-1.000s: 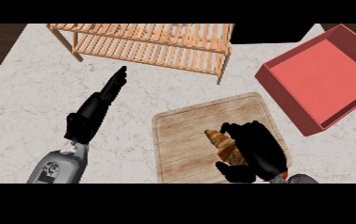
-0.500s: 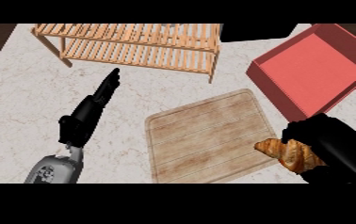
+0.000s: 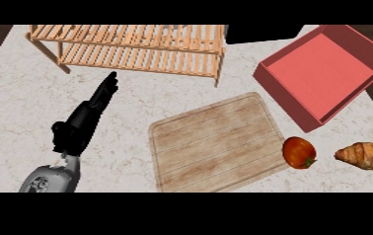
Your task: Pick the croissant from the cutting board and place it in the cardboard box
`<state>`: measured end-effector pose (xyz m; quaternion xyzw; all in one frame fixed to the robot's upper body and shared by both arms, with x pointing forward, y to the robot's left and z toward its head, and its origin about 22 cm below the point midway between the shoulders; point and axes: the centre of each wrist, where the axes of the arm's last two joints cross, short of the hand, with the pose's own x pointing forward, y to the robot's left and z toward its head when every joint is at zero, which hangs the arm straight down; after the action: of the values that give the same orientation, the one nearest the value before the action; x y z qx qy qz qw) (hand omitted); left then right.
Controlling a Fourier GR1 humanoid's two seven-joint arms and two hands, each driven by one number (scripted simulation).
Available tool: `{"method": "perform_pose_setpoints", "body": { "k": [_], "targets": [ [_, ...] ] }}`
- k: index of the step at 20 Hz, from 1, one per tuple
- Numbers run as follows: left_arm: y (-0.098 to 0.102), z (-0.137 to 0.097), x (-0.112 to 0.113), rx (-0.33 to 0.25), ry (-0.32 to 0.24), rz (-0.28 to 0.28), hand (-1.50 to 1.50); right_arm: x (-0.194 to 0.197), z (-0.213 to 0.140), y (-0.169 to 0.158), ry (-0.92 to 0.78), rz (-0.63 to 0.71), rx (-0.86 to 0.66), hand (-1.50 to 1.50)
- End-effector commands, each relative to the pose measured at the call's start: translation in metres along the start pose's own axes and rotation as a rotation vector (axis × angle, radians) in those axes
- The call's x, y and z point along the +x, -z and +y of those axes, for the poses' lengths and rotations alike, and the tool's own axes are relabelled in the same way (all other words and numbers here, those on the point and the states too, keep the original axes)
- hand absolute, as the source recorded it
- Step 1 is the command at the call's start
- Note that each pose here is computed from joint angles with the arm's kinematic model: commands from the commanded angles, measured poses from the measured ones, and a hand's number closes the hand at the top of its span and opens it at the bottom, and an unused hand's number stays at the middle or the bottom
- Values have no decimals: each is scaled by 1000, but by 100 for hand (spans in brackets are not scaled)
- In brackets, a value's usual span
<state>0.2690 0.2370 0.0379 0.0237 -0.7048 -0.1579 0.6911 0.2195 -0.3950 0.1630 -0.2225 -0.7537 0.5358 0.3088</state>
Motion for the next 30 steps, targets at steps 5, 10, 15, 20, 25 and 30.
{"method": "perform_pose_setpoints", "body": {
  "k": [5, 10, 15, 20, 25, 30],
  "targets": [
    [-2, -3, -1, -38, 12, -14, 0, -38, -106, -72, 109, 49, -163, 150],
    [17, -28, 8, -94, 12, -51, 0, -57, -142, -108, 106, 191, -206, 150],
    [12, -26, 7, -130, 10, -51, 0, -53, -169, -72, 125, 224, -194, 150],
    [23, -26, 6, -129, 8, -56, 0, -68, -154, -61, 174, 232, -204, 150],
    [20, -24, -22, -118, 1, -39, 0, -72, -142, -29, 137, 266, -212, 150],
    [19, -23, 2, -143, 7, -56, 0, -90, -110, -10, 51, 287, -186, 150]
  ]
}}
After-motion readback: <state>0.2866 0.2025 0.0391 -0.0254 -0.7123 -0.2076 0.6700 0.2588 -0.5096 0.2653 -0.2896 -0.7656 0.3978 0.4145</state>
